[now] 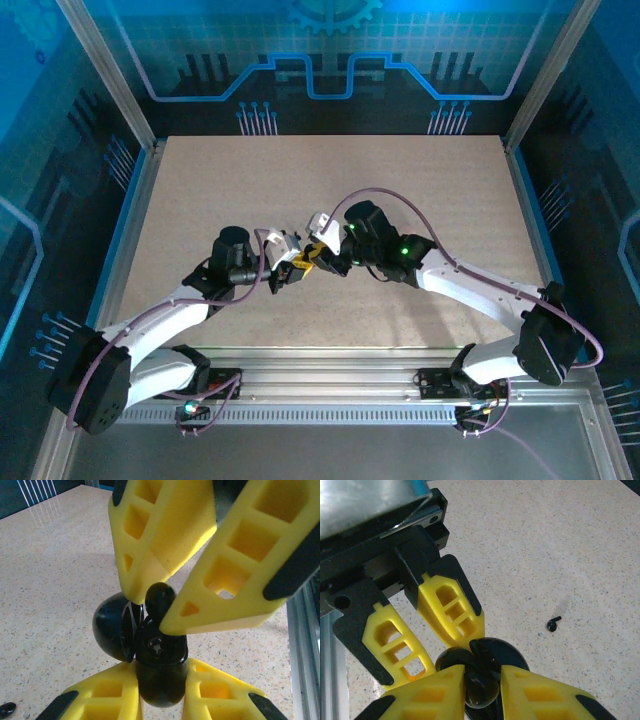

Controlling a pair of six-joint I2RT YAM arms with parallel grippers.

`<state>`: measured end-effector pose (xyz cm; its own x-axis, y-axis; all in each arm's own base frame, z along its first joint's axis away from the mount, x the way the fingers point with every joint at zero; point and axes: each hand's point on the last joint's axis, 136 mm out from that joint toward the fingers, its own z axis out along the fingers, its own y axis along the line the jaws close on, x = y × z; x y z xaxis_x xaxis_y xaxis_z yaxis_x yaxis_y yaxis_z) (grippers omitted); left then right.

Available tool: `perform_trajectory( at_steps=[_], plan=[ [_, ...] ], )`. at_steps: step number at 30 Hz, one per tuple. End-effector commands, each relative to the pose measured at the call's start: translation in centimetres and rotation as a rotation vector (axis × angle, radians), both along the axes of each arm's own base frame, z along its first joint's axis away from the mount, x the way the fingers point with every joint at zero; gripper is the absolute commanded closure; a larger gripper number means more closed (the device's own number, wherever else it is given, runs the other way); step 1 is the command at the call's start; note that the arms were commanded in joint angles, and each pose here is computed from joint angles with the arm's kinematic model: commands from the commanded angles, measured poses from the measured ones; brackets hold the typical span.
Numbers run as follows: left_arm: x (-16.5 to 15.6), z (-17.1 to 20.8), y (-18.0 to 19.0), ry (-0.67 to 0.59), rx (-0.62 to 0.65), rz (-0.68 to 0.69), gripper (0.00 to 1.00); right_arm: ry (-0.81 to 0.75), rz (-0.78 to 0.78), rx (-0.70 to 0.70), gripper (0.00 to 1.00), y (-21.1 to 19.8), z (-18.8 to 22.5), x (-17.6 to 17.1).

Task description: Insert the wireless bluetooth earbuds into the charging case

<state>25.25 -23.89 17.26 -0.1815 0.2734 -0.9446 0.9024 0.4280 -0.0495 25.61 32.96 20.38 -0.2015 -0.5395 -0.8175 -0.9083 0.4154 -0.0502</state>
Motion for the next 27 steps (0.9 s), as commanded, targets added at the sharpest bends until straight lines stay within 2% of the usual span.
perform_trajectory(
  at_steps=[1,7,15,20,27],
  plan=[
    [-0.6,1.7,-0.5,-0.074,-0.025,-0.046,0.95,0.04,-0.009,0.014,0.71,-0.2,0.6,-0.1],
    [-0.6,1.5,-0.5,-0.071,-0.021,-0.045,0.95,0.062,-0.008,0.101,0.62,-0.4,2.7,-0.4],
    [-0.5,1.3,-0.4,-0.074,-0.016,-0.033,0.95,0.141,-0.065,0.243,0.61,-2.2,5.3,0.0],
    [-0.2,1.2,-0.2,-0.079,-0.016,-0.011,0.95,0.222,-0.15,0.262,0.61,-3.8,4.7,1.0],
    [1.3,0.9,1.2,-0.07,0.011,0.125,0.96,0.351,-0.318,0.245,0.62,-5.6,2.6,3.1]
  ],
)
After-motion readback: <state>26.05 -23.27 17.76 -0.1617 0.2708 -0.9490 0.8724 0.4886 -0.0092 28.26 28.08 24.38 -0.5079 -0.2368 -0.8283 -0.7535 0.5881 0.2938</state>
